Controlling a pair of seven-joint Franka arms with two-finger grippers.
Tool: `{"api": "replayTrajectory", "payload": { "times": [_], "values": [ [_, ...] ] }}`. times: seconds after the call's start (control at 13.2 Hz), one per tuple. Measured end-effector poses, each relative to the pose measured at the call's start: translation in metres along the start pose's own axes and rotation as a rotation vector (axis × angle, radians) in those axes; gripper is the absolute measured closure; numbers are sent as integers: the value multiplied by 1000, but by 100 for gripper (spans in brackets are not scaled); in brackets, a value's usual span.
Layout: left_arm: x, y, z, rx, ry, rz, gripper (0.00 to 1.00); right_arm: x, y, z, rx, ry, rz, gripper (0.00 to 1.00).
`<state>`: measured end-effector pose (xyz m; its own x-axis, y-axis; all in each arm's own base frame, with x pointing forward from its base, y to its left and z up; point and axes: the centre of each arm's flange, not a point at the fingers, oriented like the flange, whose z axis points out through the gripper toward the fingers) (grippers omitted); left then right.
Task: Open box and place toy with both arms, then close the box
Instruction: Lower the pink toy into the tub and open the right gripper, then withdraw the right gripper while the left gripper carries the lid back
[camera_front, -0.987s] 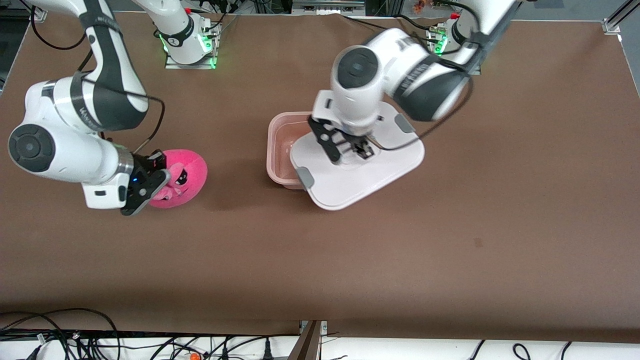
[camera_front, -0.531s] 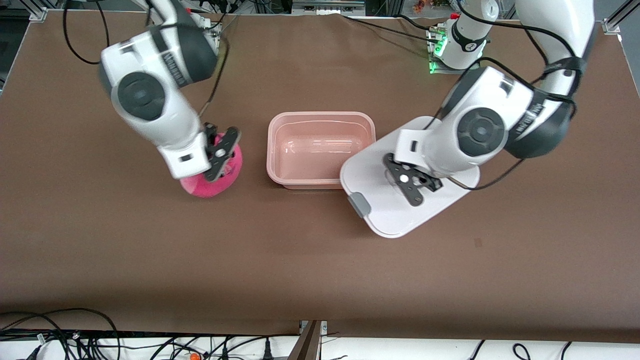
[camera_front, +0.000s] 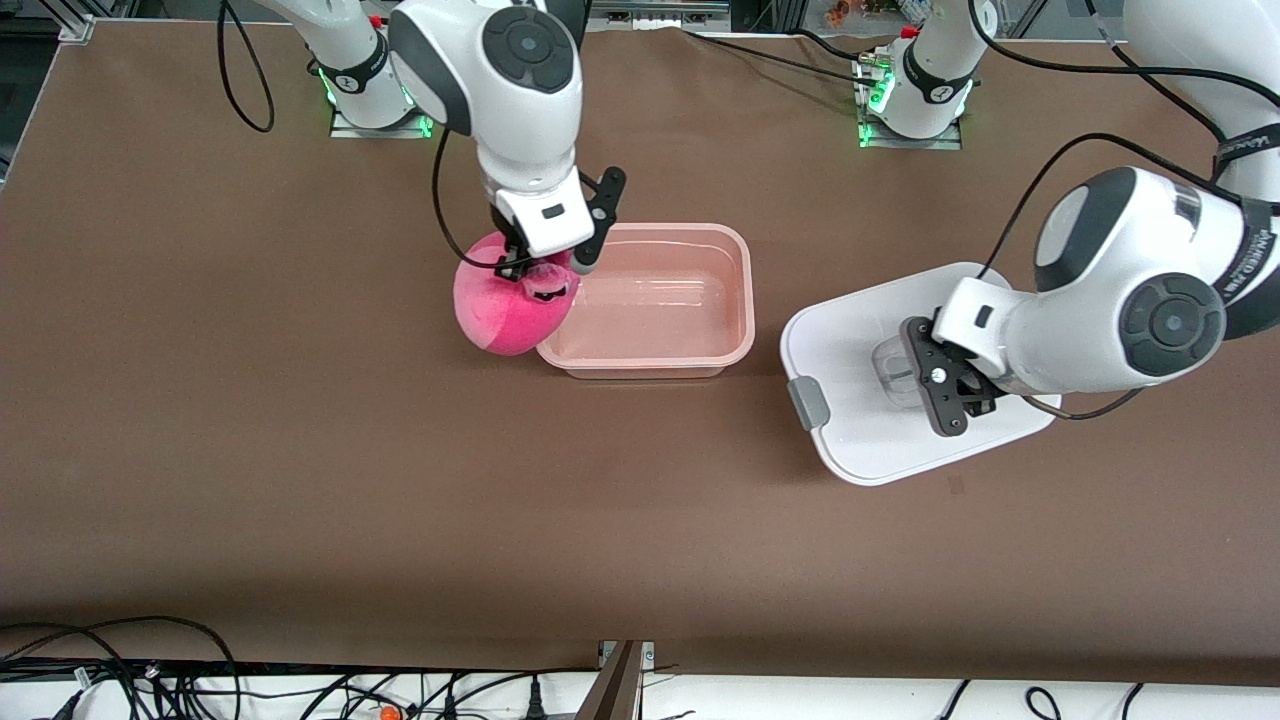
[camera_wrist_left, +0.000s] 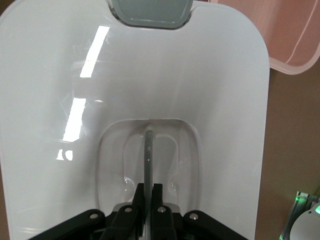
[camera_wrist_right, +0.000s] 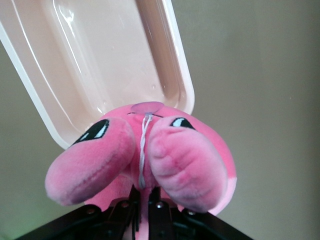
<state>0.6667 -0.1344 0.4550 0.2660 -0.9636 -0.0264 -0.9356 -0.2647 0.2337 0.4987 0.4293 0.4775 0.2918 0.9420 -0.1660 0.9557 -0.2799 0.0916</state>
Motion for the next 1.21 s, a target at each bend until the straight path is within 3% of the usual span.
{"api": "replayTrajectory", "payload": {
  "times": [0.38, 0.61, 0.76, 0.91, 1.06, 1.21],
  "values": [
    [-56, -23, -3, -14, 12, 146, 93, 47, -27, 34, -51, 30, 58, 91],
    [-85, -32, -10, -18, 21, 175, 93, 72, -44, 49, -53, 84, 178, 66],
    [-96, -35, -12, -21, 24, 175, 93, 84, -62, 43, -48, 116, 341, 43],
    [-102, -36, -12, -25, 25, 169, 93, 96, -93, 12, -45, 147, 502, 22],
    [-103, -37, -11, -27, 25, 168, 93, 80, -116, -41, -24, 130, 592, 1],
    [-103, -37, -11, -27, 25, 168, 93, 42, -104, -86, -22, 105, 671, 0]
  ]
}}
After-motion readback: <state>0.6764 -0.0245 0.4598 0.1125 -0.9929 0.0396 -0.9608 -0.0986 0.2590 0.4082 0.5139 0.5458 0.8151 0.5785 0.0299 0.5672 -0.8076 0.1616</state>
